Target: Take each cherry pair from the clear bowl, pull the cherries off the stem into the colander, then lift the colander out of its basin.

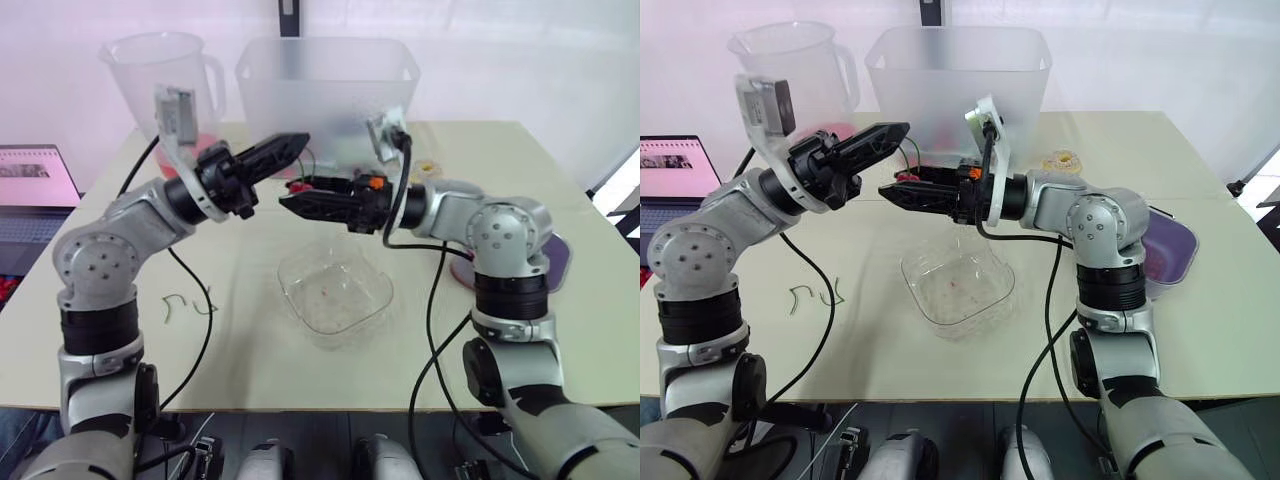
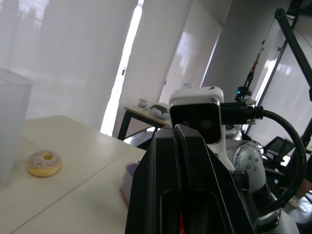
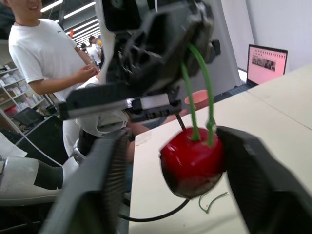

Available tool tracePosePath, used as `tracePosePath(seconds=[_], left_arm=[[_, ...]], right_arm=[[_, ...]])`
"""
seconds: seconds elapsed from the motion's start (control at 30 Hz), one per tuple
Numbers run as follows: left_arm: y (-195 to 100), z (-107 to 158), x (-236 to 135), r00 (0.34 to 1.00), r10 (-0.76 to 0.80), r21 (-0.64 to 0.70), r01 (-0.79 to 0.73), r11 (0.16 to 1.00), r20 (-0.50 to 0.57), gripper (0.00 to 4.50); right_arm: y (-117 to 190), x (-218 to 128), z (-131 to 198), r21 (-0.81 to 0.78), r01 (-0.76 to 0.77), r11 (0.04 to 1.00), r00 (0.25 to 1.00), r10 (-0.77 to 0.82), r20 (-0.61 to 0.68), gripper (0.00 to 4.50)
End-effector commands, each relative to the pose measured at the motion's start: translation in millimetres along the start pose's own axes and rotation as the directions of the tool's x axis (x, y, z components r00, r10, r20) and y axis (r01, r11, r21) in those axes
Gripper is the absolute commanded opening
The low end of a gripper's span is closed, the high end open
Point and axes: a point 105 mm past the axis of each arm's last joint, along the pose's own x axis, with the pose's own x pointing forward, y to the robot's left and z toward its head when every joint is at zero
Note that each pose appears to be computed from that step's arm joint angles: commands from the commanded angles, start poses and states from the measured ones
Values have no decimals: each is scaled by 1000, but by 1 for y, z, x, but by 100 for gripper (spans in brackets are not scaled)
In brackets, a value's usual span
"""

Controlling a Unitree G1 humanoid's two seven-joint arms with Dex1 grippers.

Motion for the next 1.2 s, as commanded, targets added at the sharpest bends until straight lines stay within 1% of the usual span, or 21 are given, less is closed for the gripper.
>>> tracePosePath(seconds=[0.03, 0.13, 0.27, 0.3, 0.43, 0.6, 0.73, 0.9, 1.0, 1.1, 1.17, 1.2], left_arm=[[-10, 7, 2, 999, -33, 27, 32, 999, 17, 0], [-10, 7, 2, 999, -31, 28, 30, 999, 18, 0], [-10, 7, 2, 999, -31, 29, 30, 999, 16, 0], [-10, 7, 1, 999, -30, 30, 30, 999, 14, 0], [-10, 7, 1, 999, -29, 32, 28, 999, 15, 0], [-9, 8, 2, 999, -31, 35, 30, 999, 20, 0], [-8, 10, 3, 999, -33, 35, 32, 999, 30, 0], [-8, 10, 2, 999, -34, 34, 33, 999, 31, 0], [-7, 10, 0, 999, -24, 35, 23, 999, 32, 0], [-3, 9, -7, 999, 7, 34, -9, 999, 31, 0], [-1, 7, -12, 999, 25, 30, -26, 999, 32, 0], [-1, 6, -13, 999, 31, 28, -32, 999, 33, 0]], right_arm=[[7, 0, 9, -48, -12, 999, 1000, 13, 18, 188], [6, 1, 10, -45, -12, 999, 1000, 14, 28, 188], [5, 1, 12, -47, -10, 999, 999, 12, 39, 81], [6, 1, 12, -50, -13, 999, 999, 15, 38, 69], [8, 1, 11, -51, -15, 999, 999, 17, 32, 68], [4, -3, -13, -20, 2, 1000, 999, -3, -50, 68], [-7, -13, -32, 1, 60, 998, 992, -59, -112, 68], [-14, -28, -38, 2, 111, 994, 985, -110, -131, 68], [-25, -60, -23, -55, 221, 974, 965, -227, -133, 68], [-50, -128, 7, -194, 455, 869, 864, -484, -141, 68], [-57, -171, 22, -271, 562, 782, 775, -612, -157, 68], [-58, -185, 26, -291, 587, 756, 747, -644, -165, 68]])
